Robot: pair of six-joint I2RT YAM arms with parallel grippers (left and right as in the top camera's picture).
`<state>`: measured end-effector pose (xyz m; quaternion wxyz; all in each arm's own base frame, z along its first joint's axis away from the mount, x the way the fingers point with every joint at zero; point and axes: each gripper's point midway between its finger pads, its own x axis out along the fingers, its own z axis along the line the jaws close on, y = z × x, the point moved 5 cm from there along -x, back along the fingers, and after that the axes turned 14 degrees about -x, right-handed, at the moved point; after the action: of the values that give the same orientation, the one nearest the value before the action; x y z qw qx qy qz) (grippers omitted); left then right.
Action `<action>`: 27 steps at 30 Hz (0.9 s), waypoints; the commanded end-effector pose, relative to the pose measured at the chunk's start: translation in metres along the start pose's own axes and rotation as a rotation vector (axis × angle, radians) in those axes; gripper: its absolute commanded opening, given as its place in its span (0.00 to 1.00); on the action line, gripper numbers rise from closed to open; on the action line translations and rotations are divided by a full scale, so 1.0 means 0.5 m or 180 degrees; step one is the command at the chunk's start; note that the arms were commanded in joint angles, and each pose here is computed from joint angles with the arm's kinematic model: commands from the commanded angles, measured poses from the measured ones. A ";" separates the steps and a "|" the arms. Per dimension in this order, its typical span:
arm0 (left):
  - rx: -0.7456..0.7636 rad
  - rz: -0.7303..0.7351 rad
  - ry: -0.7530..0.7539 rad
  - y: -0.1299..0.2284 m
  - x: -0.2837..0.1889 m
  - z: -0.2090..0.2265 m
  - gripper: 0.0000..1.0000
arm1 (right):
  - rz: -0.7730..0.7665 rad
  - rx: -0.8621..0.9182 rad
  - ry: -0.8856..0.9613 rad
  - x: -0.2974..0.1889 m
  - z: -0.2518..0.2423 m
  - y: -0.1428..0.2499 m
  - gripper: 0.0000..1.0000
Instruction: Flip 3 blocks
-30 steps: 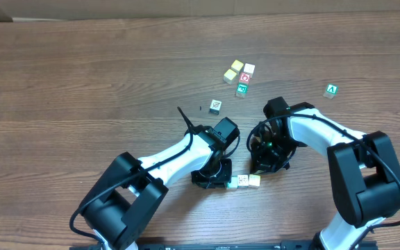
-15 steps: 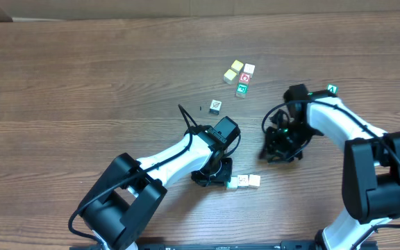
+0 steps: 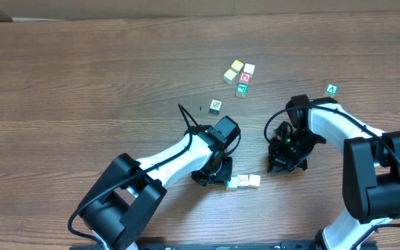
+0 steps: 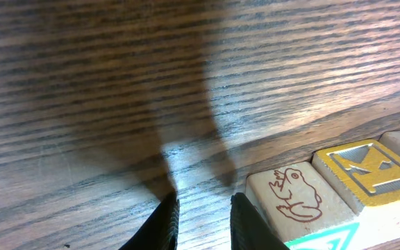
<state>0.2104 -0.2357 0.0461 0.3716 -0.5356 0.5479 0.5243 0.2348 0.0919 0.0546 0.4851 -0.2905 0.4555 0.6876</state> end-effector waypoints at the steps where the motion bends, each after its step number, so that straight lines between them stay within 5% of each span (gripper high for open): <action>1: 0.0068 -0.0189 -0.0281 -0.016 0.021 0.028 0.20 | 0.0000 -0.0049 -0.0080 0.006 0.014 0.001 0.04; 27: 0.0064 -0.0169 -0.0293 -0.014 0.021 0.029 0.21 | -0.0010 -0.0352 -0.0135 0.029 0.061 -0.002 0.04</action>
<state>0.2103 -0.2358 0.0461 0.3713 -0.5355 0.5481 0.5243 0.2329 0.1223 0.0541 0.4725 -0.3117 0.4132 0.7133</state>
